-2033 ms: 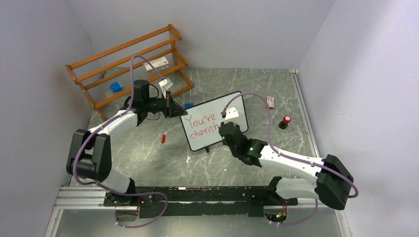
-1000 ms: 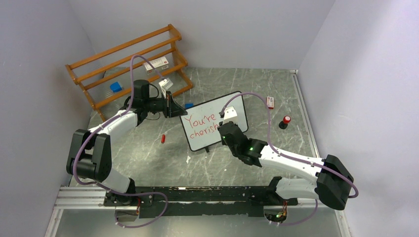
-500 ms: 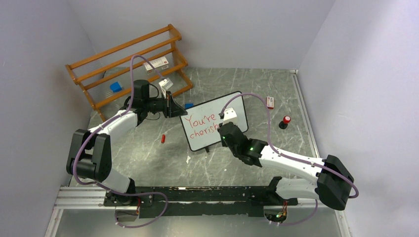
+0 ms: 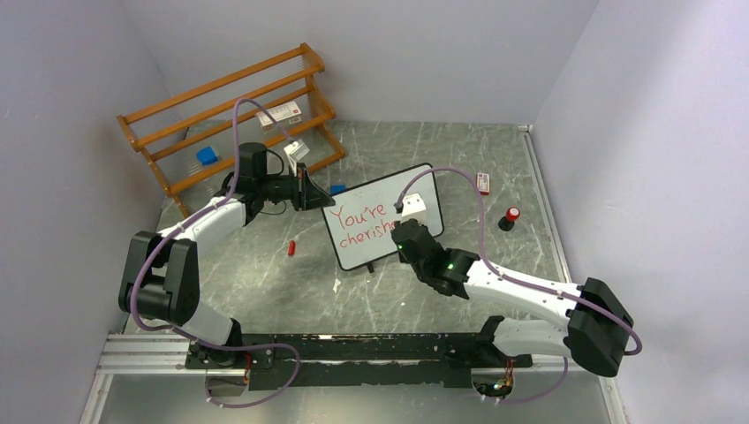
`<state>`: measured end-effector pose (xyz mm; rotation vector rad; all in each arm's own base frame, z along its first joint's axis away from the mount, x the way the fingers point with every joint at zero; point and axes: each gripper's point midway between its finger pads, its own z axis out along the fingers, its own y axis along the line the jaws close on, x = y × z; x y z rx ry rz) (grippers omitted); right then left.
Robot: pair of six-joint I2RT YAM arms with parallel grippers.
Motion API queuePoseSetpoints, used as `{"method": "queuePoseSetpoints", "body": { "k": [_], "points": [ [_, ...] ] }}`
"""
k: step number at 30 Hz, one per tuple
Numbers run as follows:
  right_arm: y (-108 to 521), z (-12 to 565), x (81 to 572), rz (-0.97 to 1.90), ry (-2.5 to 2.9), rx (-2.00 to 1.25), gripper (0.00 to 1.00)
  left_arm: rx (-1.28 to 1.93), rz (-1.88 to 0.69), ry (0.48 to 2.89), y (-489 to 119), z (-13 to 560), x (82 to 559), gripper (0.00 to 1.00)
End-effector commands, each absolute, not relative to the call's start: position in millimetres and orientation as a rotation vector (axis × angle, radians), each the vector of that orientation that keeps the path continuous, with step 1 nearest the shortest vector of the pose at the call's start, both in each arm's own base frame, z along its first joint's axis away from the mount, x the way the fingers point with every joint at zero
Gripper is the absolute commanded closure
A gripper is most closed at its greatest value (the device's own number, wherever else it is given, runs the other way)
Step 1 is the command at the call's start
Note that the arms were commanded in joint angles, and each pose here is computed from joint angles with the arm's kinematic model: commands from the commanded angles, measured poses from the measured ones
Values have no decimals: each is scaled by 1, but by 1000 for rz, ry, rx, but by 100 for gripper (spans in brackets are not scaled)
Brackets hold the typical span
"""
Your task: Write a sentence on the whiteboard
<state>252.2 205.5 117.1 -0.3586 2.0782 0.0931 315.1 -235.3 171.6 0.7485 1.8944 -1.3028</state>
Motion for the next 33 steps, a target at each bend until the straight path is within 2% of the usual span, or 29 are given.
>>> {"method": "queuePoseSetpoints", "body": {
  "k": [1, 33],
  "points": [
    [197, 129, 256, 88, 2040, -298, 100, 725, -1229, 2065, -231, 121, 310, 95],
    [191, 129, 268, 66, 2034, -261, 100, 728, -1224, 2065, -231, 121, 310, 95]
  ]
}}
